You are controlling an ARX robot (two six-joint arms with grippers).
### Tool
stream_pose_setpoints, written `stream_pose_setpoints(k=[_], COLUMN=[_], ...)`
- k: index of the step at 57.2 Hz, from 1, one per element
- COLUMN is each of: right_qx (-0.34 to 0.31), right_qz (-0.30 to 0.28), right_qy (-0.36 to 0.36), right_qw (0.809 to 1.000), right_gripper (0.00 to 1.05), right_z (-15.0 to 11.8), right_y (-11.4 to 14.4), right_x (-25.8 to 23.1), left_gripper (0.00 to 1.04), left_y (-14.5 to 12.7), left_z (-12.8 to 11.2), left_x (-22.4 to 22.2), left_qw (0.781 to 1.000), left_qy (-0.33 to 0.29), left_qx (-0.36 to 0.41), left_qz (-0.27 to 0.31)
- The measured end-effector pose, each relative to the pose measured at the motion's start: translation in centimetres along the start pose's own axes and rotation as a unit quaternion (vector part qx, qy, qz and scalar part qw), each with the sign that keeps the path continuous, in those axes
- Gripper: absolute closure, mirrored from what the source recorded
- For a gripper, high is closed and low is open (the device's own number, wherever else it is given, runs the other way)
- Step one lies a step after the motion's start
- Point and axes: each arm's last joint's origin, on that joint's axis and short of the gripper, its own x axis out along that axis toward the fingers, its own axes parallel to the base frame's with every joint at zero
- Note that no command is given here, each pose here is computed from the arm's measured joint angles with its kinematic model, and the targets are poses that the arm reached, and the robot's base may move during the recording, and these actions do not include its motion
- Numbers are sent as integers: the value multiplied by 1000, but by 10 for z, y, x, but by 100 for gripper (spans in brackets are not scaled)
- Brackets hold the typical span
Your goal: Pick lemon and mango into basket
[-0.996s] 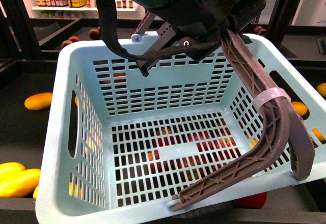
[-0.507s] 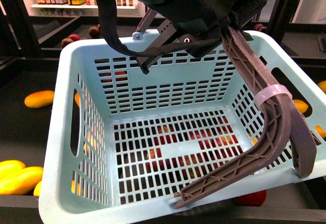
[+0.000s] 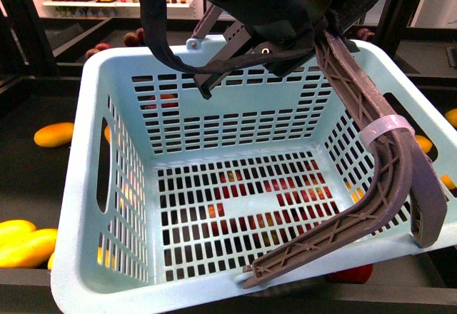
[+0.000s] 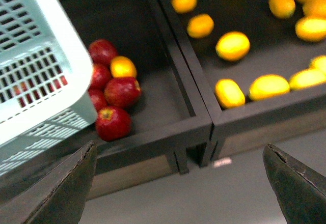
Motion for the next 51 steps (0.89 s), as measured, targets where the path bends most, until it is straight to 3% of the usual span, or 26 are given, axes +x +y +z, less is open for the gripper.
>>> stream_pose_setpoints(k=[6, 14, 21, 31, 39, 51], right_qx=[20, 15, 18, 30, 72, 136], right_qz=[-30, -59, -95, -94, -103, -132], right_qy=[-34, -15, 37, 75, 81, 121], right_qw=[999, 998, 995, 992, 989, 974], right_gripper=[9, 9, 9, 9, 9, 9], right_z=[42, 66, 64, 66, 78, 65], right_y=[-10, -22, -35, -40, -43, -57], right_x=[44, 110, 168, 214, 250, 295], left_gripper=[100, 100, 100, 100, 100, 100], left_y=[0, 0, 0, 0, 0, 0], left_z=[0, 0, 0, 0, 0, 0], left_x=[0, 0, 0, 0, 0, 0], left_qw=[1000, 1000, 1000, 1000, 1000, 1000], left_qy=[0, -2, -2, 0, 0, -2], left_qx=[0, 0, 0, 0, 0, 0], left_qz=[1, 2, 1, 0, 0, 2])
